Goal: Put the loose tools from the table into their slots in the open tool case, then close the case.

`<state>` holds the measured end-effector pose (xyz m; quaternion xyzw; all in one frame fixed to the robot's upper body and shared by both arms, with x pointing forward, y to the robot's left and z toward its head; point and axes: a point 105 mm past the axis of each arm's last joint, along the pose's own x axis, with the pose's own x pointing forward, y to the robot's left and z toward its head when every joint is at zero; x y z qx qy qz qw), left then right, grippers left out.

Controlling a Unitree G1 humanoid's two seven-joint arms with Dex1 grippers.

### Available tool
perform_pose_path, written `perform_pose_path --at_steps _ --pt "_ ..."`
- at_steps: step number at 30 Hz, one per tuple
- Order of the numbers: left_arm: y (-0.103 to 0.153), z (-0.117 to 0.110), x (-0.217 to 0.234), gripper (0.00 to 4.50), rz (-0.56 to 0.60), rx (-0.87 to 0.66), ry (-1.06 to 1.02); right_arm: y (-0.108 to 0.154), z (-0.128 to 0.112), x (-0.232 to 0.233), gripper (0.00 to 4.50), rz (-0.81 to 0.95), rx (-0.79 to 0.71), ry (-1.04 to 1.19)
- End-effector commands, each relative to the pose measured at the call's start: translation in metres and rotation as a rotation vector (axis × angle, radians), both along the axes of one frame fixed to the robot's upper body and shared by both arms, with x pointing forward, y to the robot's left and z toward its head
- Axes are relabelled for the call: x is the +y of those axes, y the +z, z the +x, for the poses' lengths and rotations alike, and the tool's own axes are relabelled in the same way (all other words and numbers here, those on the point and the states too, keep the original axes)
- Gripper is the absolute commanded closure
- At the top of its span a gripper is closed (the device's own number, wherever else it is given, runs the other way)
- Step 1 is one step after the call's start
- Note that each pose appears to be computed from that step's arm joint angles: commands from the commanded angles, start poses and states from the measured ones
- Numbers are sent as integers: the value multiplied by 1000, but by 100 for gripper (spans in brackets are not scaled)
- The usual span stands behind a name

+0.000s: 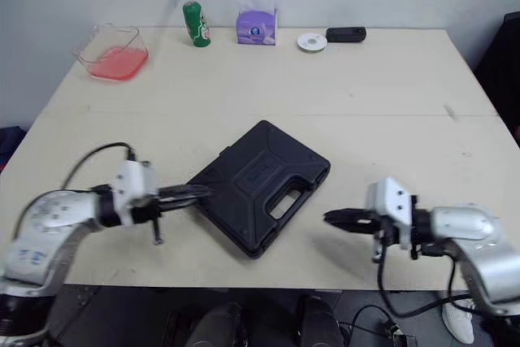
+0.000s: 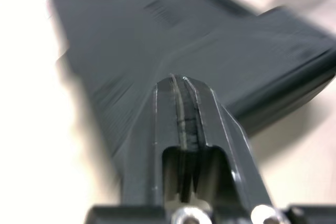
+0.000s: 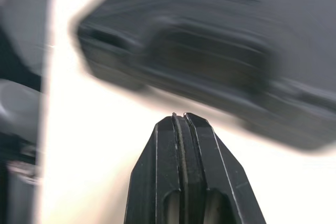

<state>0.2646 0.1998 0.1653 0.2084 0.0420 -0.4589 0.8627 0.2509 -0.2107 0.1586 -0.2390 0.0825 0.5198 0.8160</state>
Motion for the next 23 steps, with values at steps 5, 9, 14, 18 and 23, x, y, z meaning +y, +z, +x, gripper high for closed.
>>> perform_pose_path --at_steps 5,9,14,18,23 --pt "-11 -16 127 78 102 46 470 43 27 -86 56 -175 -254 -243" --pt "-22 -26 155 4 163 37 557 64 39 -98 0 -218 -338 -262" --pt "-15 -23 155 4 117 -5 567 71 51 -90 0 -212 -369 -231" --pt "-12 -21 148 4 94 -32 563 65 59 -77 0 -185 -377 -206" --pt "-11 -23 142 4 79 -51 564 60 67 -70 0 -114 -402 -235"
